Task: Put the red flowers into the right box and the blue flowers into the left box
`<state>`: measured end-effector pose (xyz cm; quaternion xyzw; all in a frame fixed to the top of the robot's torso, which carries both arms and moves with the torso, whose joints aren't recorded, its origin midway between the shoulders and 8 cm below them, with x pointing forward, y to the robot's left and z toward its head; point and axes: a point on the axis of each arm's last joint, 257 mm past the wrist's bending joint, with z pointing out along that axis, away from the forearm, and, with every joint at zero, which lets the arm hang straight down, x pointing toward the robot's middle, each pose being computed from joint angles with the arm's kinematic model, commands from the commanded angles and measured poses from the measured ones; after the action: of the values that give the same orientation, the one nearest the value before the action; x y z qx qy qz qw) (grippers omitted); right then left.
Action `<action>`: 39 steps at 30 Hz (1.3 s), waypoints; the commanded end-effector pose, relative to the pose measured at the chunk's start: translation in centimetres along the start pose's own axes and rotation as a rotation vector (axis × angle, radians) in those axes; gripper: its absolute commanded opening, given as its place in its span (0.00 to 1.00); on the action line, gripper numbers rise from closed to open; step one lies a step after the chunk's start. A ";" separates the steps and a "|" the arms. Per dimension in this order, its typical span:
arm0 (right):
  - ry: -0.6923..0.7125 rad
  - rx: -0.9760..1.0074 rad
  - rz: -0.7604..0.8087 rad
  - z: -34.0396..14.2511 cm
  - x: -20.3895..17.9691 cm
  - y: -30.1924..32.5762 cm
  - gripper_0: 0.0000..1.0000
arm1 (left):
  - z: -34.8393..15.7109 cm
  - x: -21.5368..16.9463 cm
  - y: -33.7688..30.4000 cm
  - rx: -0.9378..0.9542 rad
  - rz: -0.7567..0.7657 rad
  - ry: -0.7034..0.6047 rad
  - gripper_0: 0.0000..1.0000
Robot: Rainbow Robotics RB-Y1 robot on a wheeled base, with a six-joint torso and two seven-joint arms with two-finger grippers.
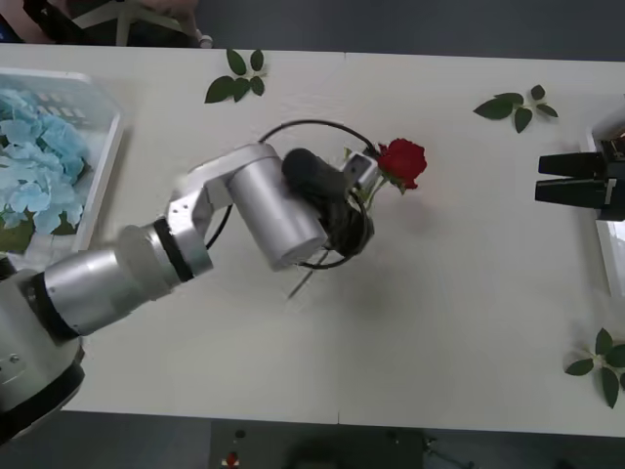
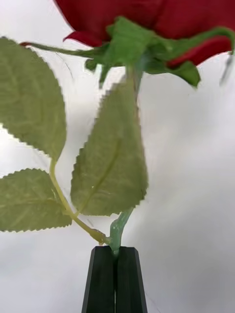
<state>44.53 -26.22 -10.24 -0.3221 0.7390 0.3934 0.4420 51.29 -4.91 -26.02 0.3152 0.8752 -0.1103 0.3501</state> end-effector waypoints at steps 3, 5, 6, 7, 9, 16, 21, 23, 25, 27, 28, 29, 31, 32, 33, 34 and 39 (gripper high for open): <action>-0.105 -0.055 -0.134 -0.4 -0.5 0.3 0.98 | -9.0 -8.5 2.8 0.165 -0.261 -0.279 0.00; -0.136 -0.072 -0.109 -0.5 -0.6 0.5 0.98 | -12.0 -11.9 2.4 0.228 -0.315 -0.362 0.00; -0.160 -0.087 -0.093 -0.5 -0.7 0.7 0.98 | -13.8 -14.0 2.3 0.269 -0.353 -0.414 0.00; -0.169 -0.096 -0.086 -0.5 -0.8 0.9 0.98 | -14.6 -14.9 2.2 0.287 -0.372 -0.438 0.00; -0.203 -0.127 -0.060 -0.3 -0.7 1.4 0.98 | -17.6 -18.0 2.5 0.345 -0.439 -0.528 0.00; -0.296 -0.211 -0.017 1.9 -1.1 3.2 0.98 | -22.2 -25.7 1.0 0.445 -0.482 -0.750 0.00; -0.373 -0.286 -0.022 4.3 -2.5 5.6 0.98 | -22.7 -29.4 0.8 0.445 -0.520 -0.910 0.00; -0.398 -0.300 -0.031 5.1 -3.4 6.2 0.98 | -22.5 -29.9 0.9 0.426 -0.509 -0.920 0.00; -0.426 -0.309 -0.033 6.2 -4.4 6.6 0.98 | -22.2 -30.3 0.9 0.416 -0.500 -0.915 0.00; -0.443 -0.316 -0.033 7.3 -5.3 6.9 0.97 | -22.0 -30.4 0.3 0.424 -0.491 -0.906 0.00; -0.448 -0.319 -0.030 8.0 -5.7 7.0 0.97 | -21.8 -30.3 0.1 0.424 -0.486 -0.902 0.00; -0.450 -0.318 -0.029 8.3 -5.9 7.0 0.97 | -21.7 -30.3 0.0 0.423 -0.483 -0.899 0.00; -0.462 -0.306 -0.014 10.1 -6.8 6.8 0.97 | -21.3 -29.9 -0.6 0.424 -0.462 -0.882 0.00; -0.463 -0.299 -0.009 10.5 -6.9 6.7 0.97 | -21.1 -29.8 -0.6 0.422 -0.459 -0.879 0.00; -0.466 -0.290 -0.004 11.1 -7.3 6.6 0.97 | -20.9 -29.7 -0.7 0.420 -0.454 -0.873 0.00; -0.469 -0.280 0.000 11.6 -7.6 6.3 0.97 | -21.0 -29.7 -0.9 0.421 -0.450 -0.874 0.00; -0.494 -0.254 0.005 13.4 -9.5 6.0 0.97 | -20.8 -29.5 -1.0 0.429 -0.450 -0.865 0.00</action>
<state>48.34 -11.45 -6.92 -0.2592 0.5797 0.5495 0.5430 56.40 -10.72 5.98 0.0841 0.6796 -0.4823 0.5464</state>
